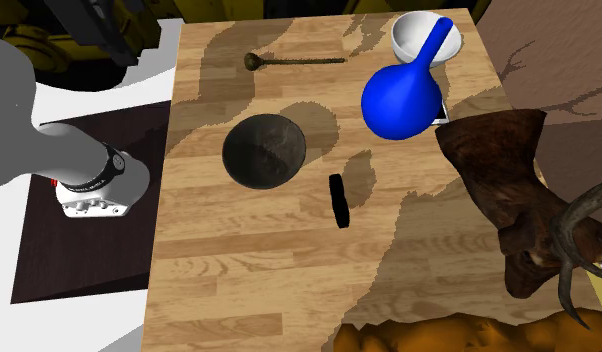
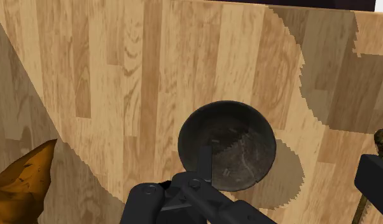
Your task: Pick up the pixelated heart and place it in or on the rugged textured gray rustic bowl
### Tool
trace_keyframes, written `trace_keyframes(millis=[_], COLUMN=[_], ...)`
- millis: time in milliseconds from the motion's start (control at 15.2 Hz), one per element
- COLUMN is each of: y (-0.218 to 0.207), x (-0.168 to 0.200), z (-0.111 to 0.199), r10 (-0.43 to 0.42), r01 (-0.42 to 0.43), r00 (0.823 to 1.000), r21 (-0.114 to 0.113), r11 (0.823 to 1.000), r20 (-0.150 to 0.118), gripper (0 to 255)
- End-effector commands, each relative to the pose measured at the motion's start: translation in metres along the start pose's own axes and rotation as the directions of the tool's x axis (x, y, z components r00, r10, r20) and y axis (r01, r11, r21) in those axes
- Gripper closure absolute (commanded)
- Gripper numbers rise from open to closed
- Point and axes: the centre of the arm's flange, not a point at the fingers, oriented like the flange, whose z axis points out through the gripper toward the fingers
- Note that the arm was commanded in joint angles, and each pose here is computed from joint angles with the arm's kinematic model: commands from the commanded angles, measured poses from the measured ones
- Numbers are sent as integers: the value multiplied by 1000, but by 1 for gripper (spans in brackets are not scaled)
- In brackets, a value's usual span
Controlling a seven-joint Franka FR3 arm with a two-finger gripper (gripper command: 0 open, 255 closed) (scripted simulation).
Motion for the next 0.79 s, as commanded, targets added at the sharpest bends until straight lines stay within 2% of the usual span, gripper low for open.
trace_keyframes(millis=[0, 132, 330, 528, 726], y=[0, 22, 53, 82, 108], x=[0, 5, 16, 31, 51], z=[0, 16, 40, 64, 89], r10=[0, -94, -234, -369, -495], r01=[0, 95, 235, 370, 498], r00=[1000, 995, 972, 928, 866], r21=[0, 9, 20, 29, 36], r11=[1000, 995, 972, 929, 866], r20=[0, -10, -27, -46, -65], gripper=[0, 0, 0, 0, 0])
